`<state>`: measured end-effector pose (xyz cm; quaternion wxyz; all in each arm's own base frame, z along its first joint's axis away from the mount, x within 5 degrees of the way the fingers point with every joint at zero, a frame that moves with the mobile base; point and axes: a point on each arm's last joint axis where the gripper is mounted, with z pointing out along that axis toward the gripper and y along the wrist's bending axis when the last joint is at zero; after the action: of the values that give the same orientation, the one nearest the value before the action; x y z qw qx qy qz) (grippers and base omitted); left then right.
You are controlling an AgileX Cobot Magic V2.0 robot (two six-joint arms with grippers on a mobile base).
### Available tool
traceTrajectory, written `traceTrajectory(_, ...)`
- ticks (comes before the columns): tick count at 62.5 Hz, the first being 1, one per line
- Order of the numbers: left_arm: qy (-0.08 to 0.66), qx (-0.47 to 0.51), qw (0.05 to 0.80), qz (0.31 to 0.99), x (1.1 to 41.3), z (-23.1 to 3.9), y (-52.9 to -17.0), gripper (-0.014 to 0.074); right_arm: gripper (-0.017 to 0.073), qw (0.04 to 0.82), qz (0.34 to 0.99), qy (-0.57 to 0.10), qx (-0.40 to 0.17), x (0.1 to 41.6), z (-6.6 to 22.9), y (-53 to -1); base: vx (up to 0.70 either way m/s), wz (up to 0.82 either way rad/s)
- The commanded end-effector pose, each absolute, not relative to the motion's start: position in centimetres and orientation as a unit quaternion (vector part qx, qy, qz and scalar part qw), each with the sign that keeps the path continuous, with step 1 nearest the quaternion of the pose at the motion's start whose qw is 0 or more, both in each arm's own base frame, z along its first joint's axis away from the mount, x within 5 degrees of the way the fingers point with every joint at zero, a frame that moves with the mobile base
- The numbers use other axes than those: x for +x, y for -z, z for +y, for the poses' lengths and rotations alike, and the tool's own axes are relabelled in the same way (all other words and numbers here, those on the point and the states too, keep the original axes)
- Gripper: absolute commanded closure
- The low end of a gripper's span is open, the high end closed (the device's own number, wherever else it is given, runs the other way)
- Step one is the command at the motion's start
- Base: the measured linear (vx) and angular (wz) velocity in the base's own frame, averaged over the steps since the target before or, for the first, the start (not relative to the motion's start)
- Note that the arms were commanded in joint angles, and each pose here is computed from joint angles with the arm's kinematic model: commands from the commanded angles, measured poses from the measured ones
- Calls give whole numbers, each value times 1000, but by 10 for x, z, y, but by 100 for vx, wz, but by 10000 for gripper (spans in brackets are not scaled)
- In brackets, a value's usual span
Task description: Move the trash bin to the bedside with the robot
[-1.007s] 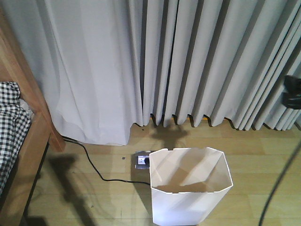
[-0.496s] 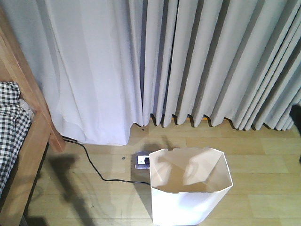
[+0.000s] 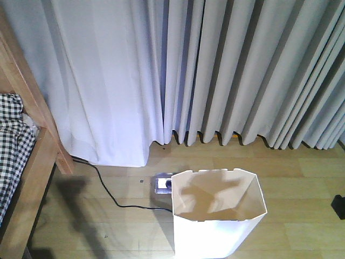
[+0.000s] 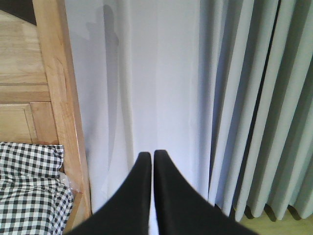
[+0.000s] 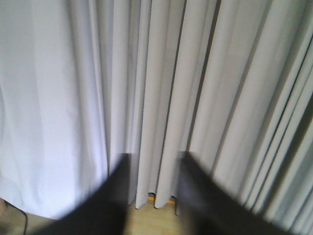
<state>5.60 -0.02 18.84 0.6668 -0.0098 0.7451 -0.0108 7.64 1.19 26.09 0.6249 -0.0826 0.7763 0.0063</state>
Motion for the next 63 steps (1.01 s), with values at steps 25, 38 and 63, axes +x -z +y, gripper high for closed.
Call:
traceTrajectory(25,17,-14,694,720,56,0,-190,600,568,648,758,12,-71,78,8,-273,0,0)
traceTrajectory(38,17,-14,694,720,56,0,-190,600,568,648,758,12,-71,78,8,-273,0,0)
traceTrajectory(63,17,-14,694,720,56,0,-190,600,568,701,705,105,-33,60,-5,-266,0,0)
